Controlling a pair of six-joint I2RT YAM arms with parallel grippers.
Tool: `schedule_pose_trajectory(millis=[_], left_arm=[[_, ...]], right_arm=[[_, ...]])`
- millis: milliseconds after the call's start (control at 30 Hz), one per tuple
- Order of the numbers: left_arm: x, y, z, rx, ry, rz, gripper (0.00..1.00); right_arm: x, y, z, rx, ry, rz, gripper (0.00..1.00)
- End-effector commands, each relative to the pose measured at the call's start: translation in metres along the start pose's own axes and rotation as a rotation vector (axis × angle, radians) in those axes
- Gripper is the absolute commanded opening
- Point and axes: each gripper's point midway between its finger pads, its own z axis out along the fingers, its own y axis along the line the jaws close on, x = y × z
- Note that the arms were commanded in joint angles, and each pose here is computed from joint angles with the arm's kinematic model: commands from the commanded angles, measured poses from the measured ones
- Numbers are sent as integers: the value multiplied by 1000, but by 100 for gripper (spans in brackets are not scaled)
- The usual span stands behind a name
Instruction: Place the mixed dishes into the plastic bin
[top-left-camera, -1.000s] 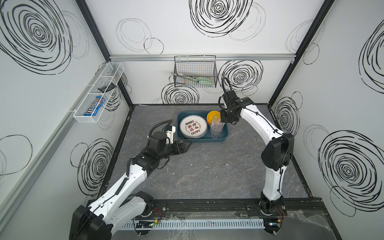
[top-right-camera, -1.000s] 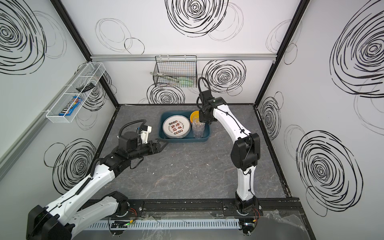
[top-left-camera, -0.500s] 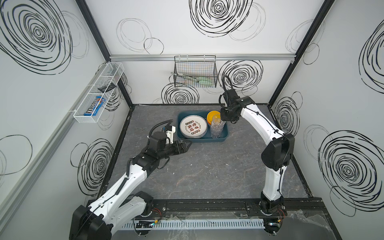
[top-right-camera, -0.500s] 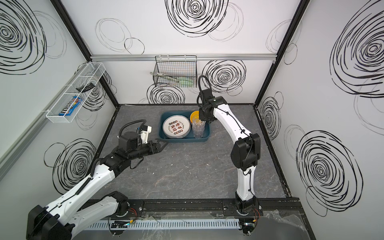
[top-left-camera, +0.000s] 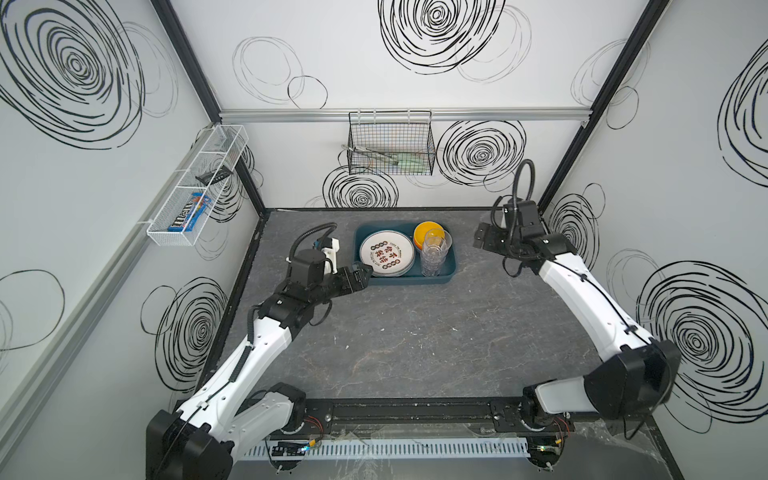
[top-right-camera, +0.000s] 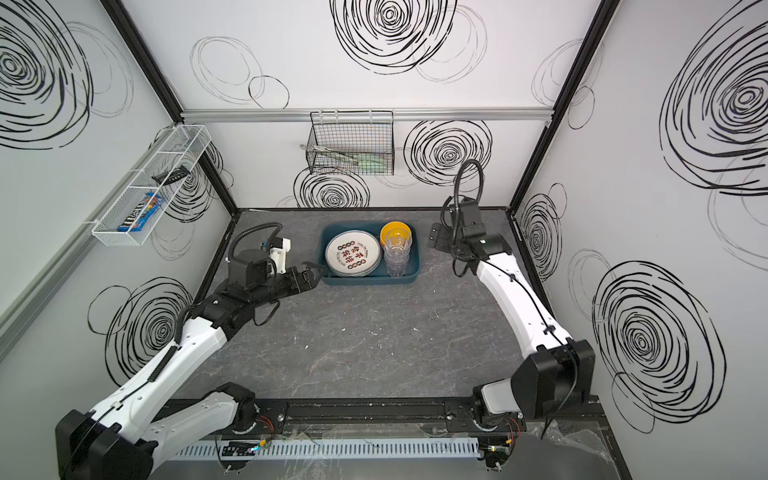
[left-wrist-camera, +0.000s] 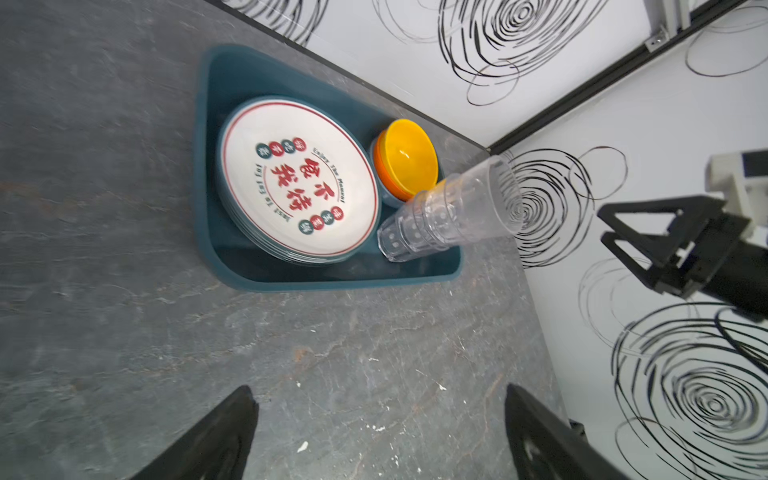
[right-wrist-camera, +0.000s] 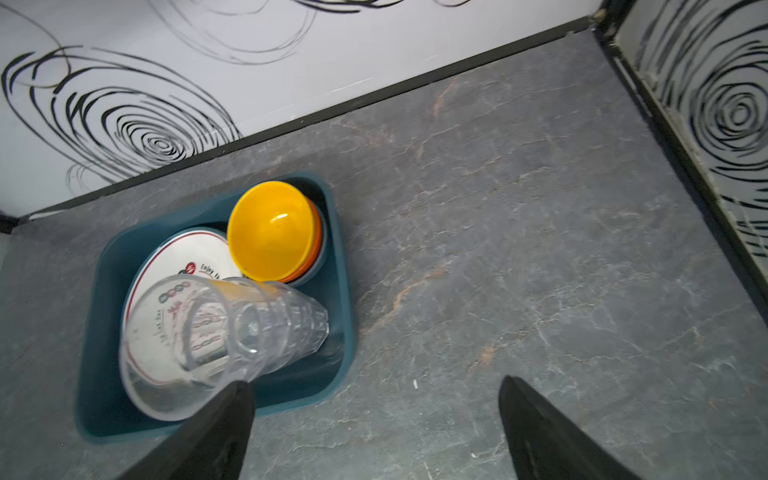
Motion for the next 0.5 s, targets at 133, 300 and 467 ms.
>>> schedule_pose_trajectory(millis=[133, 300, 467], left_arm=[[-49, 60, -12, -323, -229, 104, 96], [-64, 101, -32, -475, -523, 246, 96], [-55, 150, -47, -571, -708, 248, 96]], right_arm=[[-7, -67, -2, 198, -235, 112, 97], [15, -100, 13, 316, -337, 68, 97], [41, -128, 25, 364, -481, 62, 97]])
